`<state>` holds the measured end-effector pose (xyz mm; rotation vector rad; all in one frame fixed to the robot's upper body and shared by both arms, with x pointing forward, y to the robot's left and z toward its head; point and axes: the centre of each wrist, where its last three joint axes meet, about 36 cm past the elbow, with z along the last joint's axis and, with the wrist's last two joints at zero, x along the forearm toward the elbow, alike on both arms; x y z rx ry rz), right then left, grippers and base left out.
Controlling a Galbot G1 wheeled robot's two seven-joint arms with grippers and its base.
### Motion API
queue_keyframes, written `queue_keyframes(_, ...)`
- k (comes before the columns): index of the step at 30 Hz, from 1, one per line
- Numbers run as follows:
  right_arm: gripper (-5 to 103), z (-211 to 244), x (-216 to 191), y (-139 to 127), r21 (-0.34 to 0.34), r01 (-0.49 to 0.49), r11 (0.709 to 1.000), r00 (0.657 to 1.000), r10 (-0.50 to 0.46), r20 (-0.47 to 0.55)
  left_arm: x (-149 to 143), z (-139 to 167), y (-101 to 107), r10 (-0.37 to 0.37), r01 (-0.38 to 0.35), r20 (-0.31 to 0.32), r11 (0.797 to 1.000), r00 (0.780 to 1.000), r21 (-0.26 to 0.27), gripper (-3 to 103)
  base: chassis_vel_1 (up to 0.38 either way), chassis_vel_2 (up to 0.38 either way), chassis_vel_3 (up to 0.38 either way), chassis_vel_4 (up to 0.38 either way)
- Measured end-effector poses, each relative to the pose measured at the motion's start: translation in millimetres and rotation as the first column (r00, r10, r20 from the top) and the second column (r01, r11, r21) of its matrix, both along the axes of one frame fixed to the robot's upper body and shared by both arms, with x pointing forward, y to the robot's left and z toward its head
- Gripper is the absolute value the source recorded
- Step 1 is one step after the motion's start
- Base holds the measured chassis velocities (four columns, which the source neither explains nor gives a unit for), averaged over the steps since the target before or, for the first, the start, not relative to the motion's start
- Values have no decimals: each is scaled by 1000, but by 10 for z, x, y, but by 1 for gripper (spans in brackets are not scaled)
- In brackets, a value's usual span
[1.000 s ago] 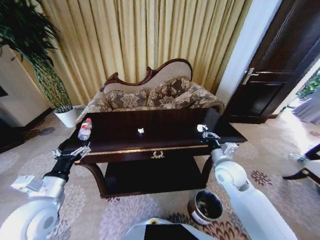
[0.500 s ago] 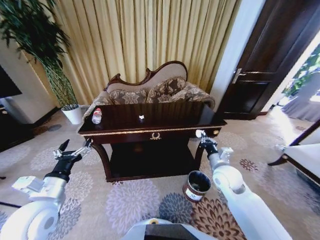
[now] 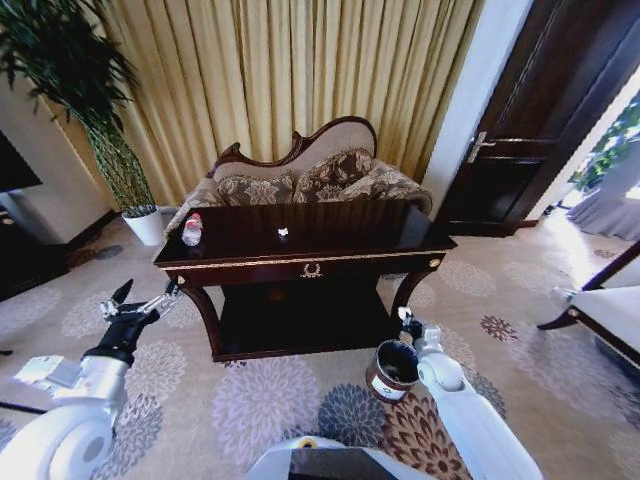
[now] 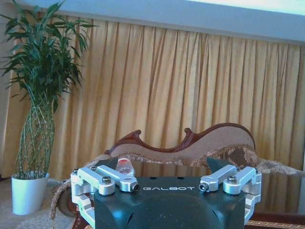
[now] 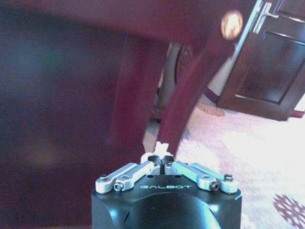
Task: Move to the front of the table and place the trash on the table into the trash bin.
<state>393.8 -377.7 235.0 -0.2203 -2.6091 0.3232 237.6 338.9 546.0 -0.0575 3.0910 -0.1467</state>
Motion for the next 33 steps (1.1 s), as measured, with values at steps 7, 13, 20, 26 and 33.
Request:
queue_keyframes(7, -2, -480, -116, -176, -83, 33, 996, 997, -39, -68, -5, -4, -12, -2, 2, -2, 1000, 1000, 1, 100, 0, 0, 0, 0)
queue_keyframes(13, 19, -597, -169, -195, -107, 53, 993, 996, -60, -65, 1, 4, -37, -12, 12, 0, 1000, 1000, 3, 100, 0, 0, 0, 0)
queue_keyframes(20, 46, -545, -140, -174, -105, 71, 992, 997, -74, -30, 1, 6, -81, -21, 21, 1, 1000, 1000, 6, 100, 0, 0, 0, 0)
queue_keyframes(26, 68, -66, -8, -16, 28, 79, 996, 991, -82, 105, -7, 27, -64, -14, 14, 4, 1000, 1000, 12, 100, 0, 0, 0, 0)
queue_keyframes(33, 90, 1381, 79, 547, 357, -93, 930, 952, -21, 304, -21, 35, -91, -16, 16, 6, 1000, 1000, 8, 100, 0, 0, 0, 0)
